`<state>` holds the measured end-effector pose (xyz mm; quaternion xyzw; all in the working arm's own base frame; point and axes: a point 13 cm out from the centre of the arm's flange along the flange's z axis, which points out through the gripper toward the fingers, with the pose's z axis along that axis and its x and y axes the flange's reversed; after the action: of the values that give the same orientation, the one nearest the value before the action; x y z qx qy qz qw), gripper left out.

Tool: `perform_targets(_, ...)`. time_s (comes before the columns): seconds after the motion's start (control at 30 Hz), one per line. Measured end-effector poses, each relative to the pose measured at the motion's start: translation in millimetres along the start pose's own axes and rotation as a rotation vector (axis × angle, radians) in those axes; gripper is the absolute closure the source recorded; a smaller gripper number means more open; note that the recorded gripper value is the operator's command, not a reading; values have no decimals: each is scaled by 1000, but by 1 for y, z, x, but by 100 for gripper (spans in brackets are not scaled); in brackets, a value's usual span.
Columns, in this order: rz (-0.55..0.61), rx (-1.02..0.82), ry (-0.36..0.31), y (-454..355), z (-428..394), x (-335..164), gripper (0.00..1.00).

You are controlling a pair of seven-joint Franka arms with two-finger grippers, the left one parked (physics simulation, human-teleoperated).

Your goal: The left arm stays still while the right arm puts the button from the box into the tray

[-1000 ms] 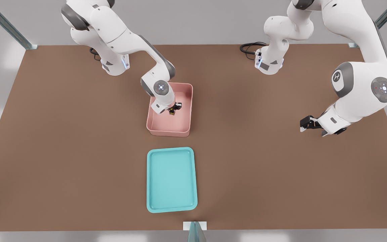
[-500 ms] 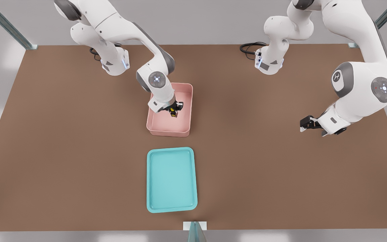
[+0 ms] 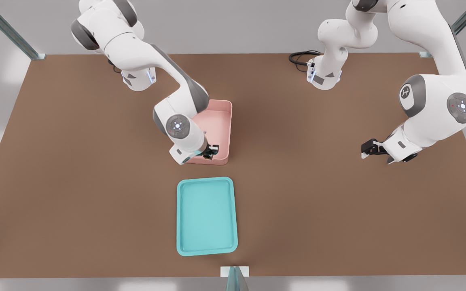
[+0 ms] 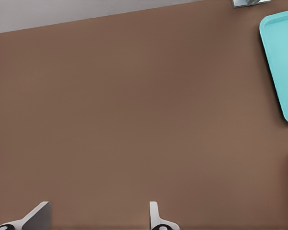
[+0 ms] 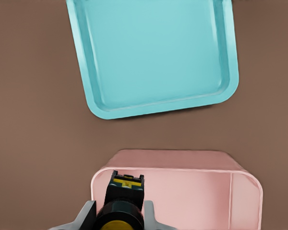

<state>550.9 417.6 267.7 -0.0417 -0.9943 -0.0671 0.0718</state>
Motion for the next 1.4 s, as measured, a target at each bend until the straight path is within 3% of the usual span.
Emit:
perform_targets(0.37, -77, 9, -8, -12, 18, -87, 56)
perform_targets(0.67, -170, 56, -71, -35, 77, -146, 56)
perform_targets(0.7, -182, 59, -79, -37, 81, -151, 50)
perform_targets(0.77, -203, 64, -94, -41, 87, -159, 16)
perform_targets(0.83, -224, 64, -108, -41, 87, -164, 2)
perform_targets(0.93, -256, 51, -139, -33, 64, -164, 0)
perform_targets(1.03, -277, 14, -198, -18, -61, -137, 0)
perform_targets(1.13, -125, 62, -232, -150, -193, -148, 0)
perform_targets(1.2, 82, 97, -180, -311, -239, -155, 0)
perform_targets(1.23, 151, 108, -125, -366, -242, -137, 0)
perform_targets(1.27, 181, 137, -43, -392, -229, -87, 0)
perform_targets(1.33, 170, 147, 9, -391, -230, -16, 0)
perform_targets(1.4, 100, 142, 37, -357, -220, 3, 0)
